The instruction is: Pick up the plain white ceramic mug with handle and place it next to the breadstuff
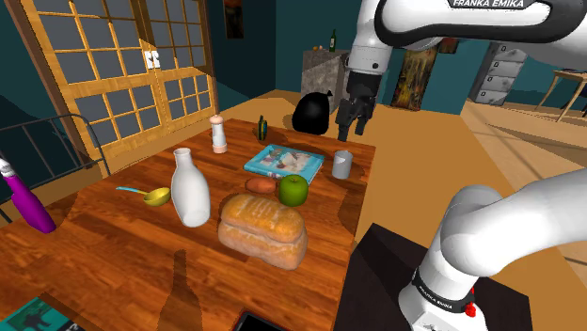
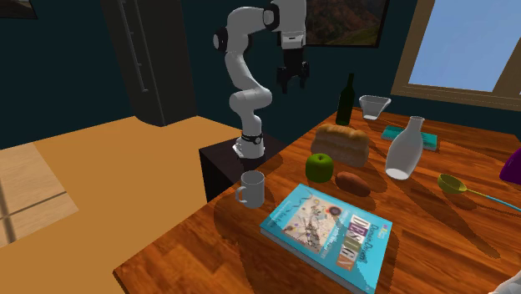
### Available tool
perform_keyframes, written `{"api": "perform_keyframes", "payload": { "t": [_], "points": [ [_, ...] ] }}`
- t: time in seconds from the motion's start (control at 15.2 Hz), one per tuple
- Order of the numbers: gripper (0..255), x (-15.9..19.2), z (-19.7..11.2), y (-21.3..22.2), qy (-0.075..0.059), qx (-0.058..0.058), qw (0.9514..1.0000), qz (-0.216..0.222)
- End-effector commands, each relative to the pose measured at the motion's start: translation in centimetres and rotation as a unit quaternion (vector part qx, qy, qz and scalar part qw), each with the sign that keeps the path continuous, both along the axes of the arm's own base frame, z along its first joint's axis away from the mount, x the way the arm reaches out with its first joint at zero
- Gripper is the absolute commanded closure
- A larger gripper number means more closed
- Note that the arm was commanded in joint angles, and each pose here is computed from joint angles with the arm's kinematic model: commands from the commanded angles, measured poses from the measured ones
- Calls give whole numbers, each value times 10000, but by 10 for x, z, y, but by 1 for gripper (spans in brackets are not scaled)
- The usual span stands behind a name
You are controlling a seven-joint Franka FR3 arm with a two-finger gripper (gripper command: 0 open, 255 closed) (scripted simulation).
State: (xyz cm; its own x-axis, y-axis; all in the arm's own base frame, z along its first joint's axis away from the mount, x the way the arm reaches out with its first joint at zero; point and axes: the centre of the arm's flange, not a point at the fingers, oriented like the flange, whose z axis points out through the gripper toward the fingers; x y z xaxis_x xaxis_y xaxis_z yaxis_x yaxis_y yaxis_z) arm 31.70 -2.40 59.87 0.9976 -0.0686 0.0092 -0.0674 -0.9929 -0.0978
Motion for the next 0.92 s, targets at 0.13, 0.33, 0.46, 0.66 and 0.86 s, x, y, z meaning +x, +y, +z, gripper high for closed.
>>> {"api": "perform_keyframes", "payload": {
  "t": [0.13,0.33,0.46,0.66,0.86],
  "points": [
    [0,10,-15,-18,-19,-40,10000,-22],
    [0,25,-37,-45,-47,-100,9999,-55],
    [0,35,-51,-63,-65,-140,9999,-77],
    [0,50,-73,-90,-93,-200,9997,-111],
    [0,65,-93,-118,-121,-260,9995,-144]
  ]
}}
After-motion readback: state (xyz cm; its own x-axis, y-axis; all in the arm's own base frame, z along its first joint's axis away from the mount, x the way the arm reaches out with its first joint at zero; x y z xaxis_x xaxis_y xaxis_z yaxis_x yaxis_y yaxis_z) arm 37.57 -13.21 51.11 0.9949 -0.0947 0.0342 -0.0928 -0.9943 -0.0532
